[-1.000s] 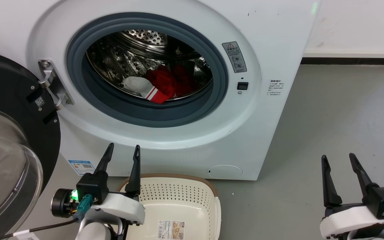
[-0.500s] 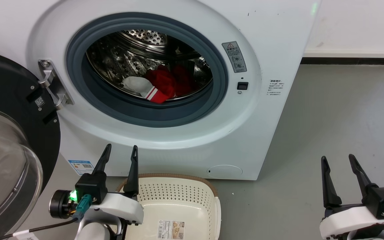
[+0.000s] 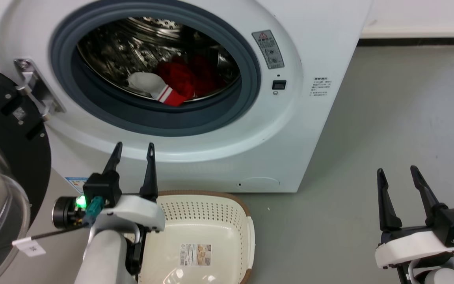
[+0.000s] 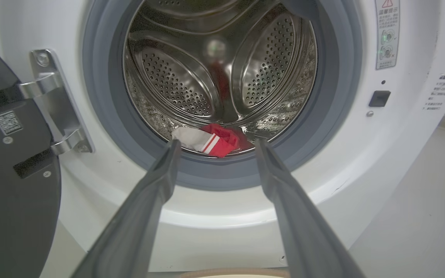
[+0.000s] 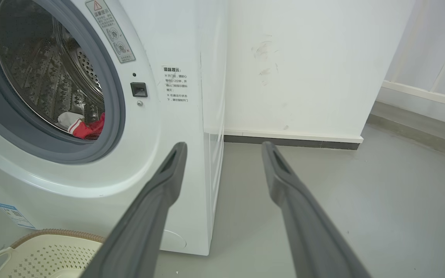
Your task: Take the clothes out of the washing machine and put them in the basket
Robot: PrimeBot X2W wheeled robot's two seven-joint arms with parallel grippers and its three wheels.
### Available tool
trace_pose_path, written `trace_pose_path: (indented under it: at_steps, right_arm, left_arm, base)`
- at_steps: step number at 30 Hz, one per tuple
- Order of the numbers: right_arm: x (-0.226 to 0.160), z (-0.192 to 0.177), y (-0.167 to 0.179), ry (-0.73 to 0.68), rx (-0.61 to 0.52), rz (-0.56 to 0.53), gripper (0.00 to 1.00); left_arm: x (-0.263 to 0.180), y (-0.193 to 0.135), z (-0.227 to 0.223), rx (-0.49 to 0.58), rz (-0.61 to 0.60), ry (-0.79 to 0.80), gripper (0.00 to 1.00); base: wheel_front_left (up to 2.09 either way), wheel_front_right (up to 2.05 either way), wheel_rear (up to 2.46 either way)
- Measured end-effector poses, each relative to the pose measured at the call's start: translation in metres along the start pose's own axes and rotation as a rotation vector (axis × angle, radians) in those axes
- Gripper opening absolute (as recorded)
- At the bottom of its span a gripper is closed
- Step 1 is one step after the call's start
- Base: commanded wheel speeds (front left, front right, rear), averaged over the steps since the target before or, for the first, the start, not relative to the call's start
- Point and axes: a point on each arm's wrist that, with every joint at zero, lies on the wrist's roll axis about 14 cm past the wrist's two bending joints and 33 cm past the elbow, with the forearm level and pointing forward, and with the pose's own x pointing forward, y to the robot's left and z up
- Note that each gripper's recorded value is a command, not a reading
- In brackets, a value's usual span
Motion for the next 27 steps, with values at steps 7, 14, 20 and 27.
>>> trace_pose_path:
  at_steps: [7, 14, 20, 27]
  right_arm:
    - [0.028, -0.017, -0.004, 0.025, 0.012, -0.008, 1.00]
    - [0.053, -0.050, 0.002, 0.080, 0.032, 0.012, 1.00]
    - [0.068, -0.077, 0.013, 0.128, 0.058, 0.042, 1.00]
    - [0.072, -0.095, 0.016, 0.161, 0.086, 0.047, 1.00]
  left_arm:
    - [0.060, -0.004, -0.018, 0.003, -0.004, 0.024, 1.00]
    - [0.105, 0.007, -0.049, 0.024, 0.015, 0.063, 1.00]
    - [0.139, 0.023, -0.077, 0.055, 0.028, 0.111, 1.00]
    - [0.184, 0.026, -0.091, 0.096, 0.003, 0.168, 1.00]
  base:
    - [0.00, 0.00, 0.00]
    - [0.00, 0.00, 0.00]
    - [0.00, 0.00, 0.00]
    - [0.00, 0.00, 0.00]
